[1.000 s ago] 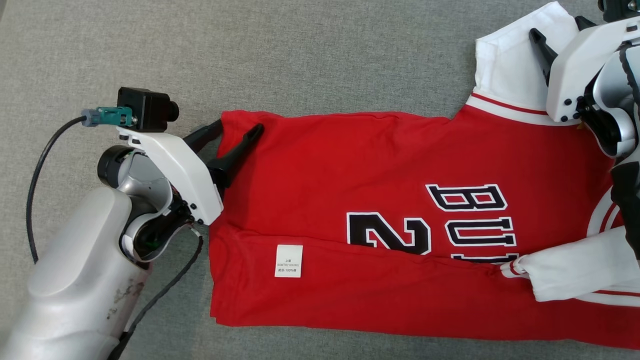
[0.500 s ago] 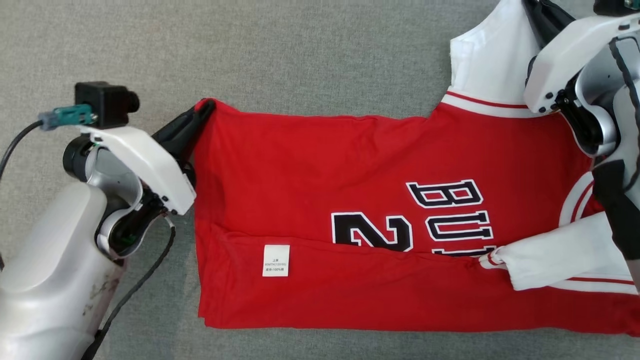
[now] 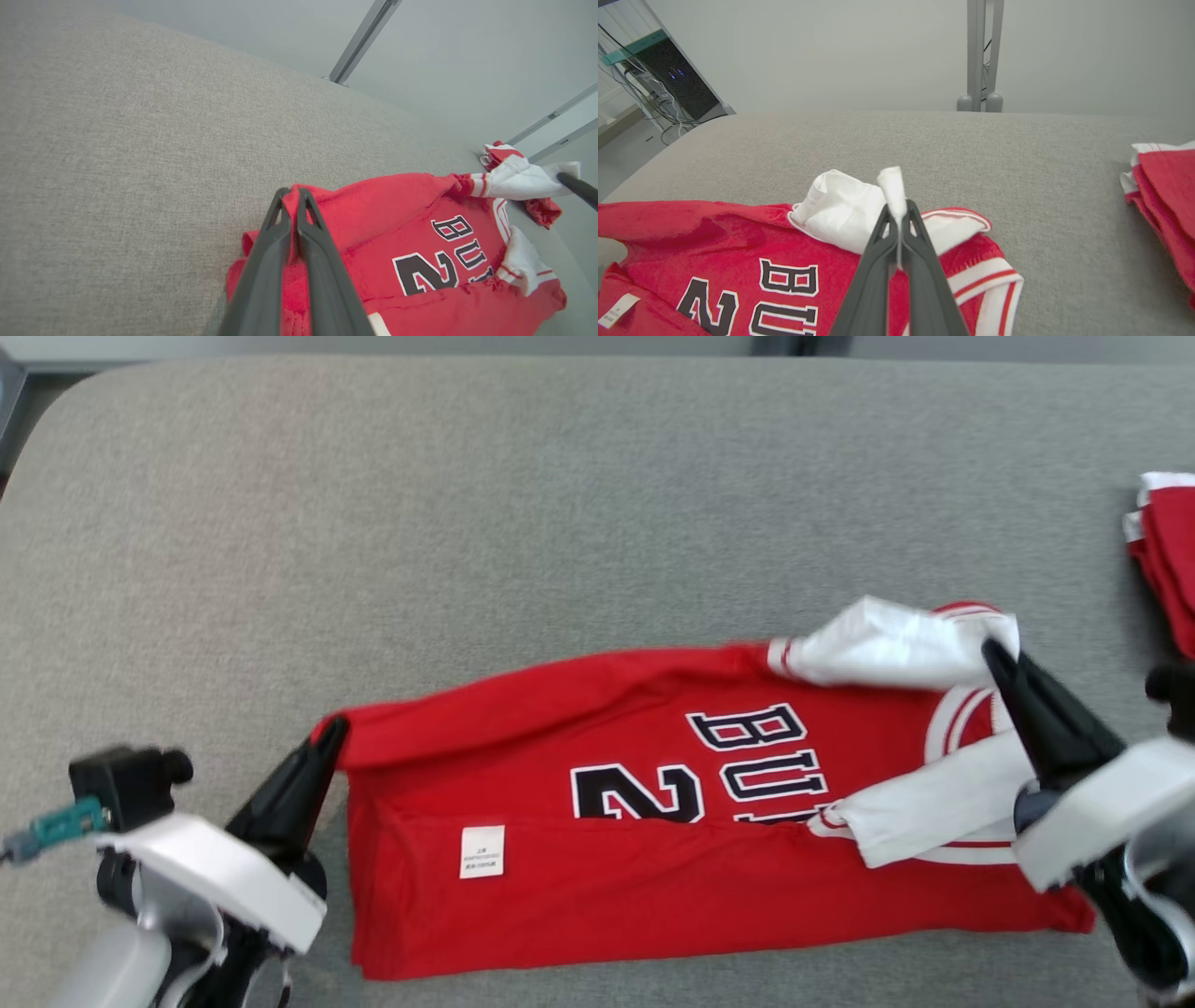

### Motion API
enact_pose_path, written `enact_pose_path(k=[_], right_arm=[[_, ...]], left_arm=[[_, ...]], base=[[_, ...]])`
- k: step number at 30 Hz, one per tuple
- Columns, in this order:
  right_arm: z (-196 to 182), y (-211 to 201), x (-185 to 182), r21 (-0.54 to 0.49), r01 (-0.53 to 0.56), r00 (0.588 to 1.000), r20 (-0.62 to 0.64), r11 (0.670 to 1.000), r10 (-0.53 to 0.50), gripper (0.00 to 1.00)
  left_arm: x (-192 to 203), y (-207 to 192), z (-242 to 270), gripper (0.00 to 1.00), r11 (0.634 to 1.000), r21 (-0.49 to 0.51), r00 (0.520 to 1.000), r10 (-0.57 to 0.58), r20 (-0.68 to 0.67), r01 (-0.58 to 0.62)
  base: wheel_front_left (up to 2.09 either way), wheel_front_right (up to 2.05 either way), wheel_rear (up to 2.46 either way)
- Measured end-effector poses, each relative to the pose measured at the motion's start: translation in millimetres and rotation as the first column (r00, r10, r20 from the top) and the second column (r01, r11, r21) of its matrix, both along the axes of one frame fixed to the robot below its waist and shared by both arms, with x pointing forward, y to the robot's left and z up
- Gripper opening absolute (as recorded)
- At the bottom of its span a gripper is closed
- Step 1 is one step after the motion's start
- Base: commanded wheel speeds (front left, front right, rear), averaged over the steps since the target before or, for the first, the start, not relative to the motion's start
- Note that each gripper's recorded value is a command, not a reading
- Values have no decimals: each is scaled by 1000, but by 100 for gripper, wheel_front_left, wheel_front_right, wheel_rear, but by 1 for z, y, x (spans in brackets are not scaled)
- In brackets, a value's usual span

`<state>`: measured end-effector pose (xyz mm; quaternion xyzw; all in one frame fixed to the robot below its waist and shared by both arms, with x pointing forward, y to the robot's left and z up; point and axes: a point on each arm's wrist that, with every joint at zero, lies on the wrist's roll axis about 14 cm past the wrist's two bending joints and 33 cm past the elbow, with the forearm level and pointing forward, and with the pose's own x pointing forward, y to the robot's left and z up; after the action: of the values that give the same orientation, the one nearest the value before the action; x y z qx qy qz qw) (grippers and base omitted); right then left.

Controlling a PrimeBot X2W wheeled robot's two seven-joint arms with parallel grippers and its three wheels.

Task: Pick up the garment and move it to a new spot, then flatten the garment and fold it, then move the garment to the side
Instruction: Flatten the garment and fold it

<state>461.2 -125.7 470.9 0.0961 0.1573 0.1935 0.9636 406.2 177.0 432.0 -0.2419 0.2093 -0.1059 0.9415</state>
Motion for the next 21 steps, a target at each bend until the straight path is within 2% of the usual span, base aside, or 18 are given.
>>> enact_pose_path(k=[4, 9, 10, 11, 12, 15, 17, 21], right_arm=[[-5, -15, -40, 32, 74, 996, -54, 997, -72, 0], [-23, -26, -68, 7, 126, 986, -112, 992, -125, 0], [-27, -29, -71, -6, 132, 983, -124, 991, -132, 29], [-34, -30, -76, -20, 132, 980, -149, 991, -133, 72], [-39, -31, -81, -29, 132, 977, -166, 991, -135, 100], [-37, -39, -81, -29, 161, 974, -157, 986, -164, 100], [-35, -47, -80, -49, 177, 972, -149, 983, -183, 100], [-23, -62, -67, -83, 215, 968, -117, 973, -223, 100]], left_arm=[[-22, -8, -3, 0, 999, -33, 1000, 17, -26, -18], [-48, -17, -21, 2, 999, 22, 996, -21, -92, 23], [-52, -20, -23, 18, 1000, 18, 994, -22, -104, 24], [-56, -22, -26, 47, 1000, 18, 993, -20, -116, 22], [-60, -21, -28, 100, 1000, 23, 992, -14, -128, 17], [-64, -11, -31, 100, 998, 55, 992, 28, -124, -21], [-63, 6, -29, 100, 991, 98, 991, 97, -95, -87], [-53, 38, -6, 100, 955, 169, 970, 236, 57, -242]], base=[[0, 0, 0], [0, 0, 0], [0, 0, 0], [0, 0, 0], [0, 0, 0], [0, 0, 0], [0, 0, 0], [0, 0, 0]])
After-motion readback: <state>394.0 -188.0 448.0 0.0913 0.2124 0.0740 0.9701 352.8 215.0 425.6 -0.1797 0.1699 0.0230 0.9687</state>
